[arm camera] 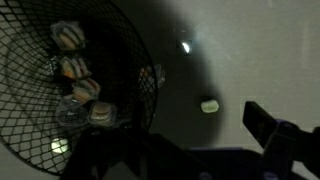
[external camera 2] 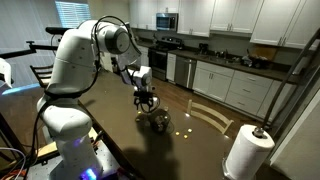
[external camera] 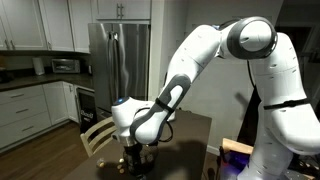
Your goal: Put the plastic wrapper in the basket then put 3 the yellow objects in the basket, then put a plastic wrapper in the basket
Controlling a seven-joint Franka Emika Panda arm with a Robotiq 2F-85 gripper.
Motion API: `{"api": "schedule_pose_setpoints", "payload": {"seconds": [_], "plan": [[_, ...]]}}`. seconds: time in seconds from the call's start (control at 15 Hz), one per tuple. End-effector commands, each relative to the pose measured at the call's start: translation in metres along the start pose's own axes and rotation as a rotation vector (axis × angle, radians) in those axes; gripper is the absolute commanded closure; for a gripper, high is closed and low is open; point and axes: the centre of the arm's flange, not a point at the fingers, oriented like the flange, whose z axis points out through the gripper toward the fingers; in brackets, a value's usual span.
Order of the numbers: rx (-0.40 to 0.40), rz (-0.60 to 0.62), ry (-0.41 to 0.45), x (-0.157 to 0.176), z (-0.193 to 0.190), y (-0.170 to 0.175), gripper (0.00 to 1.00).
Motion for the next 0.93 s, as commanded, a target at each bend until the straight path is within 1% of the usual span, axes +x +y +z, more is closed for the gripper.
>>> {"api": "schedule_pose_setpoints", "payload": {"seconds": [0.0, 0.2, 0.6, 0.87], "plan": [[0.085, -0.032, 0.044, 0.017, 0.02, -0.007, 0.0], [0.135, -0.034, 0.053, 0.028, 0.034, -0.017, 0.0], [0.219, -0.007, 0.061, 0.046, 0.058, -0.018, 0.0], [0.187, -0.013, 0.08, 0.049, 0.078, -0.012, 0.0]]}}
